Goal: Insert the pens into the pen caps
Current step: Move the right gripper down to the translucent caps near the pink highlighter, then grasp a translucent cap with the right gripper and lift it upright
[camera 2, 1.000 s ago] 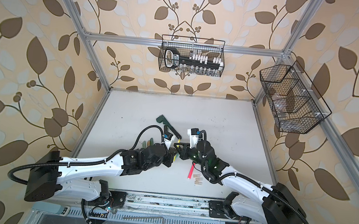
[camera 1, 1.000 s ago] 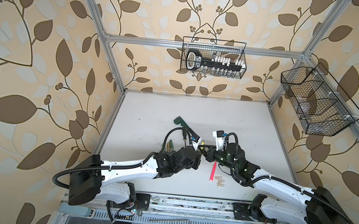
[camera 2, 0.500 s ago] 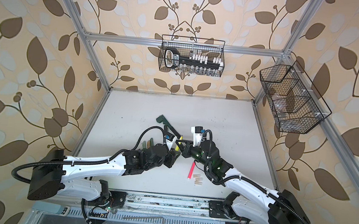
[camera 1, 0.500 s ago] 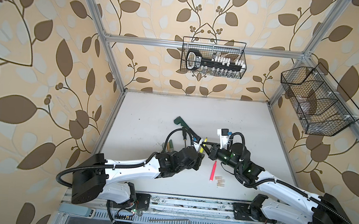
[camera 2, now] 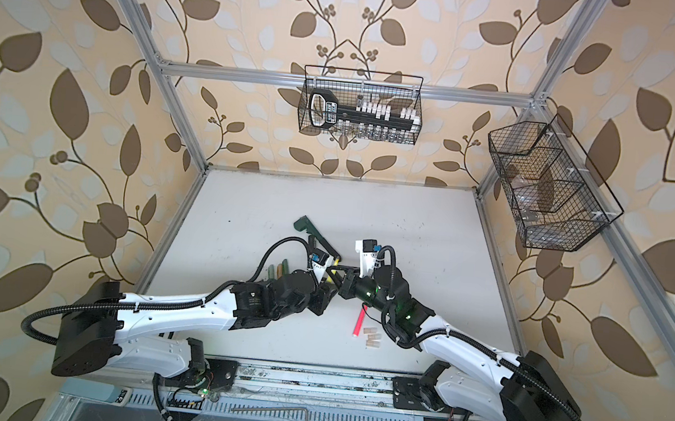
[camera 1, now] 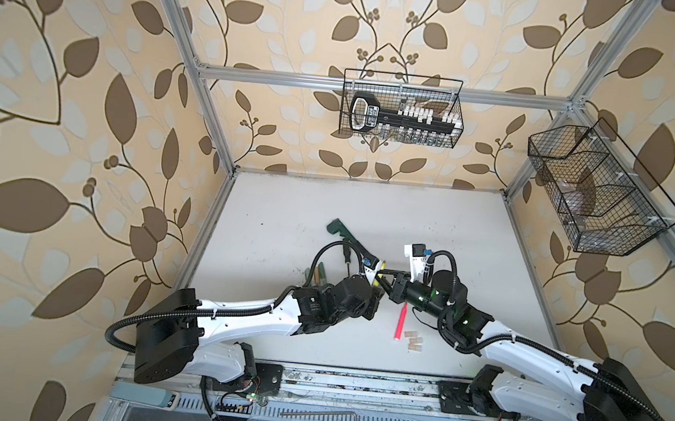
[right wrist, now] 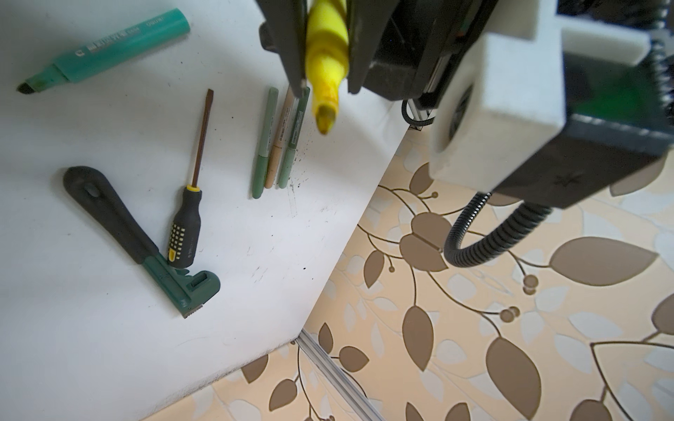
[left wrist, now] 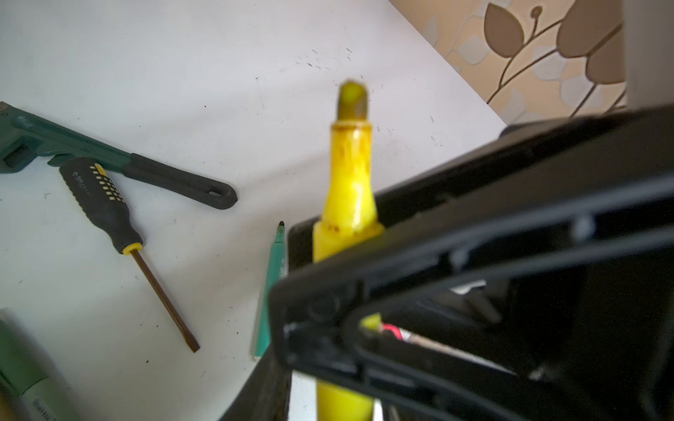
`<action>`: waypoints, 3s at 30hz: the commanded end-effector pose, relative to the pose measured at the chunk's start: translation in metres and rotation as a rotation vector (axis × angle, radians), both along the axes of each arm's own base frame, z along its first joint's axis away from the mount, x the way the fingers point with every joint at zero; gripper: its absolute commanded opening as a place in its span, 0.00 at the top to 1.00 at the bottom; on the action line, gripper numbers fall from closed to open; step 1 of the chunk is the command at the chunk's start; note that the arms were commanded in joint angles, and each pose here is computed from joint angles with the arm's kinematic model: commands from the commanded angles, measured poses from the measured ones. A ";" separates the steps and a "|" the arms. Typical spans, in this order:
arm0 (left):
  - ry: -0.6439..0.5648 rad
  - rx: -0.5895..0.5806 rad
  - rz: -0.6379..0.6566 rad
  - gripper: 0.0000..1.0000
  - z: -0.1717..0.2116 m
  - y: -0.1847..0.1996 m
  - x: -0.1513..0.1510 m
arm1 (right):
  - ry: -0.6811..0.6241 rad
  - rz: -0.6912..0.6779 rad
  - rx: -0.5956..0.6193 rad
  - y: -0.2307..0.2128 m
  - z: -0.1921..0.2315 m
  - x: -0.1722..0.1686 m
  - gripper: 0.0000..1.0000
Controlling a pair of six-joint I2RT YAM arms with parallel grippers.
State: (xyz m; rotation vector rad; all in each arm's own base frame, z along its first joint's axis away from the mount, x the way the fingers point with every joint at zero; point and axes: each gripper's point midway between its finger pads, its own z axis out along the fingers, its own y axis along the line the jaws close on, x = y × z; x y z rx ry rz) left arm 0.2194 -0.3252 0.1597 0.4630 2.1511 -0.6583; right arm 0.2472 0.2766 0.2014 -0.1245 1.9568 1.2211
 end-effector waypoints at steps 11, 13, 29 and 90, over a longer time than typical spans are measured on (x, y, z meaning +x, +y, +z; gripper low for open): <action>-0.065 -0.053 0.035 1.00 0.024 0.002 0.009 | -0.039 -0.052 -0.053 -0.010 0.007 0.001 0.71; -0.068 -0.051 0.039 1.00 0.024 0.003 0.009 | -0.049 -0.079 -0.069 -0.017 0.009 0.002 0.64; -0.151 -0.062 0.082 1.00 0.015 0.019 0.015 | 0.162 -0.398 -0.443 -0.133 -0.038 -0.044 0.64; -0.141 -0.103 0.049 1.00 0.021 0.020 0.007 | 0.300 -0.290 -0.904 -0.118 -0.132 -0.072 0.82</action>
